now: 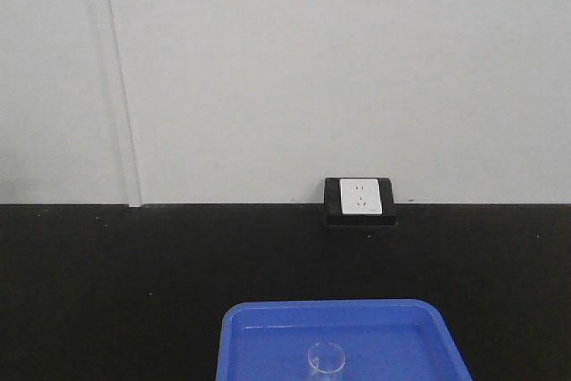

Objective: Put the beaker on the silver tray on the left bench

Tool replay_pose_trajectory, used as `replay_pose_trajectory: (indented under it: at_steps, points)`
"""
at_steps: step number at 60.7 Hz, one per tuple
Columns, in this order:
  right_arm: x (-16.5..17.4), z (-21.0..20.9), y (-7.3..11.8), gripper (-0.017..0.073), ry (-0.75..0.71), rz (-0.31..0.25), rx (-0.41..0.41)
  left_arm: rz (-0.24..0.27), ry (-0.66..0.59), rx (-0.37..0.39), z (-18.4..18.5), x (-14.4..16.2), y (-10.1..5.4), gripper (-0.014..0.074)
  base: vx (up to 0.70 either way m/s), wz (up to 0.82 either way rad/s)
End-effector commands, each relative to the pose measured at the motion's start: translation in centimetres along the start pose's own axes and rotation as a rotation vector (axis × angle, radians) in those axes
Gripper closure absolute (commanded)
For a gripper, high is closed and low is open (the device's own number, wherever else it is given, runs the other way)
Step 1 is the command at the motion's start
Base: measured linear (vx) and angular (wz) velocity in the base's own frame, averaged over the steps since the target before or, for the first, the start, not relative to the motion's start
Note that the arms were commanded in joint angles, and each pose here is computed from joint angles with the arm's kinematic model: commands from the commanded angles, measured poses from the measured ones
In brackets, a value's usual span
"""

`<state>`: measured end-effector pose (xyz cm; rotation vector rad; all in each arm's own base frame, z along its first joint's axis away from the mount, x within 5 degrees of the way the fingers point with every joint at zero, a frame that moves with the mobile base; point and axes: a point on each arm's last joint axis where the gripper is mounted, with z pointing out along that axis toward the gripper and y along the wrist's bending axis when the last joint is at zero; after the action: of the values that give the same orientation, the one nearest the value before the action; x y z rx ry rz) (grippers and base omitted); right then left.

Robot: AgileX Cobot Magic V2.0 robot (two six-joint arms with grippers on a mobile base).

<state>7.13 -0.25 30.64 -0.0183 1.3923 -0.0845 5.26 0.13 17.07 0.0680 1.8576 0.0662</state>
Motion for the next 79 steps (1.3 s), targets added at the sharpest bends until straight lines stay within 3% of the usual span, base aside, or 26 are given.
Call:
replay_pose_trajectory:
  at_steps: [1,23,32,50,59,71,79]
  points:
    - [-0.8,1.1,0.0,0.0546,-0.008,-0.004,-0.004,-0.003,-0.062,0.005,0.2,0.0,-0.1,0.0592,0.0,0.0]
    - [1.5,4.1,0.1,0.0438,0.174,0.003,-0.015,-0.003,-0.062,0.005,0.2,0.0,-0.1,0.0592,0.0,0.0]
    - [2.3,5.0,0.1,0.0336,0.224,0.004,-0.02,-0.003,-0.062,0.005,0.2,0.0,-0.1,0.0592,0.0,0.0]
    - [3.3,6.2,0.3,0.0041,0.27,0.007,-0.033,-0.003,-0.062,0.005,0.2,0.0,-0.1,0.0592,0.0,0.0]
    - [3.9,7.1,0.4,0.0004,0.287,0.008,-0.045,-0.003,-0.062,0.005,0.2,0.0,-0.1,0.0592,0.0,0.0]
    - [5.8,9.3,1.1,0.0021,0.31,-0.087,-0.134,-0.003,-0.062,0.005,0.2,0.0,-0.1,0.0592,0.0,0.0]
    - [7.4,10.9,2.3,0.0022,0.296,-0.18,-0.268,-0.003,-0.062,0.005,0.2,0.0,-0.1,0.0592,0.0,0.0]
